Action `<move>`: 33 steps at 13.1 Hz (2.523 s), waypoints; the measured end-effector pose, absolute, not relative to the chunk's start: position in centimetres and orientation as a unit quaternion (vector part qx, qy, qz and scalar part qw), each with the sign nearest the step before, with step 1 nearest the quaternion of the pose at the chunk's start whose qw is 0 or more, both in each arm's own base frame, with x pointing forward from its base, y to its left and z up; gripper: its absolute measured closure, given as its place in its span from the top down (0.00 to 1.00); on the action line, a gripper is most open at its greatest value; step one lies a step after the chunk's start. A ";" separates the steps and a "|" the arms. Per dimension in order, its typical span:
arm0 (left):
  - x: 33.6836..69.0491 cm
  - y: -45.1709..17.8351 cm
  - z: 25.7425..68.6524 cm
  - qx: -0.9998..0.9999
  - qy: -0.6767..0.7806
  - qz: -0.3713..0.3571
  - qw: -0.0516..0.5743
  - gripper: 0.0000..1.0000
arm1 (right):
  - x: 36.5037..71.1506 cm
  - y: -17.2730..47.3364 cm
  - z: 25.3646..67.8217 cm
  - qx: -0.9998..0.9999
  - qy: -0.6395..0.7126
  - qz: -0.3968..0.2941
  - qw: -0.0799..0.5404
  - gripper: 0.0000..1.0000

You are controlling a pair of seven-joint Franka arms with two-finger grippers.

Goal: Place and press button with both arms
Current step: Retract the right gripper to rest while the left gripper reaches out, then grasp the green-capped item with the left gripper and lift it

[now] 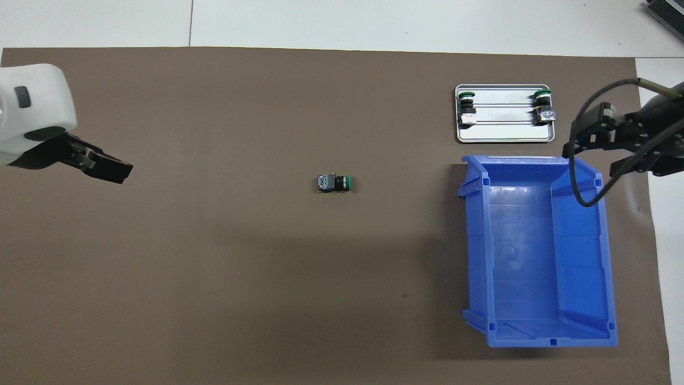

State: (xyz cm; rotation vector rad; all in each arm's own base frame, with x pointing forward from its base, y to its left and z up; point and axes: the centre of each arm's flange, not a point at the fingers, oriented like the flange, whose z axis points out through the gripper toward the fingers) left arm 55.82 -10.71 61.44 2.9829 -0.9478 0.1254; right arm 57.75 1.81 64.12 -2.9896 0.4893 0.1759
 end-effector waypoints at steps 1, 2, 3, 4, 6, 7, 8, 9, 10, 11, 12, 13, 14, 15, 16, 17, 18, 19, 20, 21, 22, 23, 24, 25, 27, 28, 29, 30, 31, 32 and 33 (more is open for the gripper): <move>55.6 -12.4 60.9 0.937 -0.346 0.045 0.003 0.97 | 57.1 1.2 64.0 -0.986 0.147 0.059 0.048 0.79; 55.3 -13.8 60.2 0.921 -0.386 0.047 0.002 0.96 | 56.6 0.8 63.9 -0.988 0.138 0.060 0.035 0.79; 54.9 -14.9 59.6 0.905 -0.422 0.049 0.001 0.95 | 56.1 0.6 63.7 -0.989 0.131 0.060 0.021 0.79; 54.7 -16.0 59.1 0.888 -0.457 0.052 -0.001 0.95 | 55.7 0.6 63.5 -0.991 0.123 0.058 0.010 0.78; 54.2 -18.3 58.1 0.853 -0.519 0.061 -0.004 0.93 | 54.7 0.4 62.7 -0.993 0.105 0.050 0.001 0.78; 54.0 -19.3 57.6 0.835 -0.546 0.064 -0.006 0.93 | 54.2 0.2 62.1 -0.994 0.100 0.047 0.001 0.78; 53.8 -20.3 57.1 0.821 -0.567 0.069 -0.008 0.93 | 53.7 0.3 61.6 -0.994 0.097 0.045 -0.002 0.78; 53.8 -21.6 56.3 0.809 -0.584 0.073 -0.009 0.93 | 53.3 0.6 61.2 -0.995 0.091 0.041 -0.010 0.78; 53.8 -23.3 55.1 0.798 -0.598 0.076 -0.009 0.93 | 53.1 1.0 61.0 -0.996 0.085 0.034 -0.021 0.78; 53.9 -25.3 53.6 0.789 -0.609 0.078 -0.009 0.92 | 53.2 1.5 61.0 -0.996 0.079 0.023 -0.026 0.78; 53.9 -27.2 52.1 0.781 -0.620 0.079 -0.007 0.91 | 53.4 1.8 61.1 -0.997 0.069 0.010 -0.030 0.78; 54.0 -28.8 50.6 0.775 -0.627 0.080 -0.004 0.91 | 53.6 1.8 61.2 -0.998 0.050 -0.002 -0.032 0.78; 54.3 -30.0 49.2 0.771 -0.631 0.083 -0.001 0.89 | 53.8 1.6 61.4 -0.999 0.037 -0.009 -0.032 0.78; 54.5 -30.9 48.1 0.768 -0.634 0.088 -0.001 0.88 | 53.9 1.3 61.4 -0.999 0.031 -0.012 -0.032 0.78; 54.7 -31.7 47.1 0.766 -0.637 0.090 0.000 0.88 | 53.9 1.1 61.5 -0.999 0.028 -0.014 -0.032 0.79; 54.9 -32.5 46.3 0.764 -0.640 0.088 0.002 0.88 | 53.9 1.1 61.5 -0.999 0.027 -0.015 -0.031 0.80; 55.0 -33.5 45.4 0.762 -0.642 0.085 0.003 0.87 | 54.0 1.2 61.5 -0.999 0.026 -0.017 -0.029 0.81; 55.1 -34.6 44.5 0.760 -0.644 0.081 0.005 0.86 | 54.0 1.3 61.5 -0.999 0.027 -0.019 -0.021 0.81; 55.3 -35.8 43.2 0.760 -0.646 0.074 0.007 0.84 | 54.0 1.5 61.5 -0.999 0.028 -0.019 -0.008 0.81; 55.3 -37.3 41.8 0.760 -0.646 0.067 0.008 0.82 | 54.0 1.5 61.5 -0.999 0.030 -0.019 0.002 0.81; 55.3 -38.8 40.3 0.763 -0.644 0.061 0.010 0.82 | 54.0 1.5 61.6 -0.999 0.031 -0.019 0.007 0.81; 55.3 -40.2 38.9 0.766 -0.640 0.060 0.011 0.82 | 54.0 1.4 61.6 -0.999 0.032 -0.019 0.009 0.80; 55.4 -41.3 37.6 0.768 -0.637 0.060 0.011 0.82 | 54.0 1.4 61.6 -0.999 0.033 -0.019 0.010 0.80; 55.6 -42.0 36.6 0.770 -0.635 0.061 0.011 0.82 | 54.0 1.3 61.5 -0.999 0.033 -0.018 0.010 0.80; 56.0 -42.8 35.5 0.773 -0.630 0.070 0.010 0.82 | 53.9 1.3 61.4 -0.999 0.033 -0.012 0.010 0.80; 56.1 -42.9 35.3 0.774 -0.628 0.073 0.010 0.82 | 53.8 1.3 61.3 -0.999 0.033 -0.006 0.010 0.80; 56.2 -43.0 35.3 0.775 -0.627 0.076 0.010 0.81 | 53.6 1.3 61.2 -0.999 0.033 0.001 0.010 0.80; 56.2 -43.0 35.3 0.775 -0.627 0.079 0.010 0.81 | 53.5 1.3 61.1 -0.999 0.033 0.007 0.010 0.80; 56.2 -43.0 35.3 0.776 -0.626 0.079 0.010 0.81 | 53.4 1.4 61.0 -0.999 0.032 0.013 0.010 0.81; 56.1 -43.2 35.1 0.775 -0.627 0.078 0.010 0.79 | 53.3 1.4 60.9 -0.999 0.032 0.018 0.010 0.81; 55.7 -43.6 34.6 0.774 -0.629 0.075 0.011 0.78 | 53.1 1.4 60.8 -0.999 0.032 0.023 0.010 0.81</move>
